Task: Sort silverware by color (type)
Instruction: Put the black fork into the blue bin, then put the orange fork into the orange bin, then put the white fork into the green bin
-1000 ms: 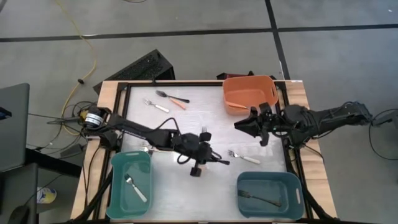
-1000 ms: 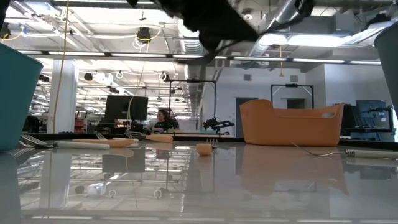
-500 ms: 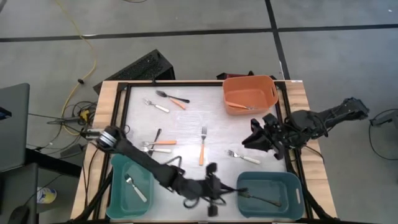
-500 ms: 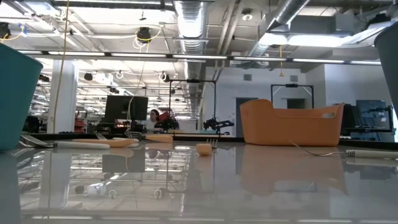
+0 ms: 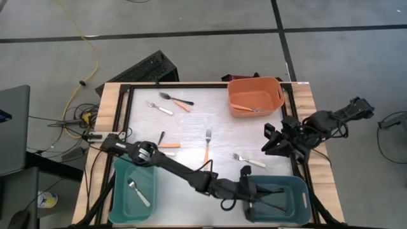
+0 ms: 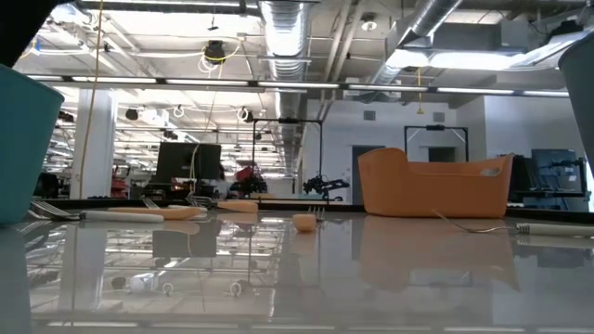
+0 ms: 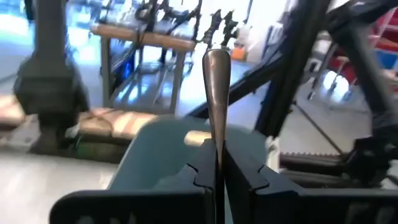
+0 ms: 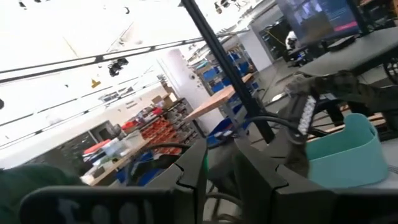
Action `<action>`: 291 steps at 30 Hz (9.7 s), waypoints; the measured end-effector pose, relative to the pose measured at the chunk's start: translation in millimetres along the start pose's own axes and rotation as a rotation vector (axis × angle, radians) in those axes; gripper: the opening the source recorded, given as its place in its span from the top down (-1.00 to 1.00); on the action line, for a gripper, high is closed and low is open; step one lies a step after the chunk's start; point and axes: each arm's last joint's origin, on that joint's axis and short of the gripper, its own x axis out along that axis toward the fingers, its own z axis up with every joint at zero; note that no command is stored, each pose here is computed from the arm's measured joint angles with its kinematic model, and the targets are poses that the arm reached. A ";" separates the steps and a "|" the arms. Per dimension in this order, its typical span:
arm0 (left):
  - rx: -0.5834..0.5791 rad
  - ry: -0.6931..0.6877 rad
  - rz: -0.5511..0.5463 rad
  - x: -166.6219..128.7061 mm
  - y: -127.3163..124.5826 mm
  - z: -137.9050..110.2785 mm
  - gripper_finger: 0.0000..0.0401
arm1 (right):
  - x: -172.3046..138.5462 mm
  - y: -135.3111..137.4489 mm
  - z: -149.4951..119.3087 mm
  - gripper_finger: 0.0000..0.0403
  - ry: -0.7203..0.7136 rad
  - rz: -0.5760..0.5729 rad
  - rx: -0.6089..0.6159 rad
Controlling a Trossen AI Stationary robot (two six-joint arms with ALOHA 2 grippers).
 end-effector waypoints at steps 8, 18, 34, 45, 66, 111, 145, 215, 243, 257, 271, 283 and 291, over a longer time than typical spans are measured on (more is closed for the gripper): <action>0.116 0.027 -0.051 8.5 21.9 -7.1 1.00 | 0.3 -0.6 -0.4 0.50 0.004 -0.004 -0.001; 0.107 0.102 -0.168 17.6 42.6 -17.6 0.81 | 1.5 -2.5 -3.4 0.50 0.030 -0.021 0.000; 0.353 0.464 -0.322 -20.2 55.4 43.6 0.18 | 4.0 -6.7 -7.7 0.50 0.049 -0.078 0.041; 0.613 1.169 -0.179 -117.9 148.5 118.4 0.28 | 31.7 -44.2 -22.5 0.50 -0.132 -0.586 0.014; 0.289 1.352 -0.044 -245.5 229.4 155.0 0.52 | 144.4 -174.2 -75.6 0.53 0.165 -1.001 0.403; 0.200 0.857 0.087 -340.6 219.9 141.3 0.53 | 183.4 -307.8 -135.2 0.16 0.680 -1.544 0.740; 0.290 0.414 0.378 -309.2 264.5 177.5 0.53 | 26.7 -200.2 140.8 0.84 0.854 -1.162 -0.234; -0.049 0.693 0.219 -294.6 289.0 109.7 0.53 | 81.1 -175.4 20.0 0.57 1.139 -0.938 -0.061; 0.059 0.710 0.297 -293.3 287.1 107.9 0.53 | 44.1 -177.4 -100.5 0.53 1.154 -1.030 0.394; 0.079 0.719 0.281 -293.6 286.8 107.4 0.53 | 52.9 -185.1 -151.7 0.07 1.341 -1.133 0.319; -0.048 0.771 0.309 -298.6 285.3 102.7 0.53 | 56.0 -193.6 -172.1 0.76 1.411 -1.161 0.199; 0.024 0.730 -0.100 -298.0 274.5 105.8 0.53 | 48.2 -187.5 -82.3 0.92 0.851 -1.219 0.299; -0.033 0.464 -0.181 -282.6 276.6 109.7 0.53 | 69.9 -171.0 -19.7 0.92 0.255 -1.035 0.102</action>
